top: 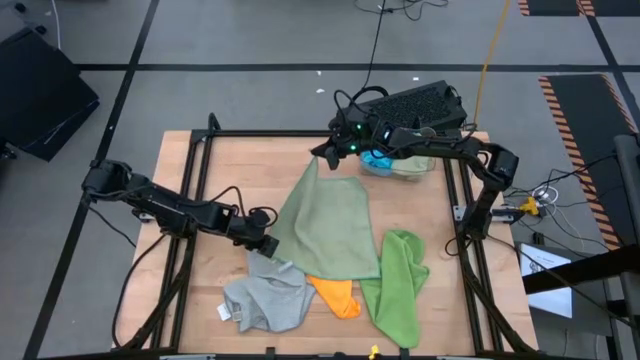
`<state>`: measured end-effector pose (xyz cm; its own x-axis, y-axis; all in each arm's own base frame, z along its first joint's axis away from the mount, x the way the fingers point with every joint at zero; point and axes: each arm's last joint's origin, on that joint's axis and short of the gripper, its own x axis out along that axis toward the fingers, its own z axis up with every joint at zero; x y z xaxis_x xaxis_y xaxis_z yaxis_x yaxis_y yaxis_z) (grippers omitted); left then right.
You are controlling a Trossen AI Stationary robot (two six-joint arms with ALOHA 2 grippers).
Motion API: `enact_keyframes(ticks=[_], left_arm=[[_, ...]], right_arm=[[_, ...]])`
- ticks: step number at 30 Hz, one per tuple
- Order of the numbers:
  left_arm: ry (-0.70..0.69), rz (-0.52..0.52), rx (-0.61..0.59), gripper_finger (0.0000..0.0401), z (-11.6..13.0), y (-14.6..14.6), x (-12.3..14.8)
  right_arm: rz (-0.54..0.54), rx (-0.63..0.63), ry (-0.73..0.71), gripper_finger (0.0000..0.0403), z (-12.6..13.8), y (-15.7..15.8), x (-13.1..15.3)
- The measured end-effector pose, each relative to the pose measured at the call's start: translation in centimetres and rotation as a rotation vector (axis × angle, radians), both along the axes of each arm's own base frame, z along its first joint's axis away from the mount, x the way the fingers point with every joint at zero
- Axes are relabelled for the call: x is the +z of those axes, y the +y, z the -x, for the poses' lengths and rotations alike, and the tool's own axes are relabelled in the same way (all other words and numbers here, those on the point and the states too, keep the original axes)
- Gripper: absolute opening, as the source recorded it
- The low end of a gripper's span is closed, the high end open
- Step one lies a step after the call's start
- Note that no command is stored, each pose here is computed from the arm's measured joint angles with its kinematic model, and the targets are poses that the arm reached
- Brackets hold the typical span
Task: Fold microfiber towels
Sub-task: Fold the light green microfiber towel
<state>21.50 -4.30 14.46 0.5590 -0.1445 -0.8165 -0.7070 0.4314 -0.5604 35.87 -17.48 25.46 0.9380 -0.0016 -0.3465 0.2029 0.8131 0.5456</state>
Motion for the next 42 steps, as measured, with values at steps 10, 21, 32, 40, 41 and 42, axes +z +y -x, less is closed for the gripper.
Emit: enact_keyframes(ticks=[10, 21, 32, 40, 41, 42], left_arm=[[0.002, 0.019, 0.003, 0.0092, 0.0, 0.0, 0.0], [-0.056, 0.006, -0.021, 0.0007, -0.1, 0.0, 1.0], [-0.209, -0.094, -0.178, 0.0002, -0.4, -0.8, 13.0], [-0.430, -0.153, -0.301, 0.0001, 2.9, -0.4, 24.4], [-0.452, -0.149, -0.303, 0.0001, 3.4, -0.3, 25.4], [-0.483, -0.139, -0.308, 0.0001, 3.8, -0.2, 26.5]], right_arm=[[0.000, -0.001, -0.005, 0.0000, 0.4, -0.8, 0.0], [0.008, -0.006, -0.011, 0.0000, 0.6, -1.0, 0.3], [0.135, -0.013, -0.114, 0.0000, 4.5, 1.4, 7.3], [0.140, -0.067, -0.224, 0.0000, 6.6, 6.9, 12.3], [0.139, -0.073, -0.233, 0.0000, 6.8, 7.6, 12.7], [0.134, -0.077, -0.245, 0.0000, 7.0, 8.3, 13.1]])
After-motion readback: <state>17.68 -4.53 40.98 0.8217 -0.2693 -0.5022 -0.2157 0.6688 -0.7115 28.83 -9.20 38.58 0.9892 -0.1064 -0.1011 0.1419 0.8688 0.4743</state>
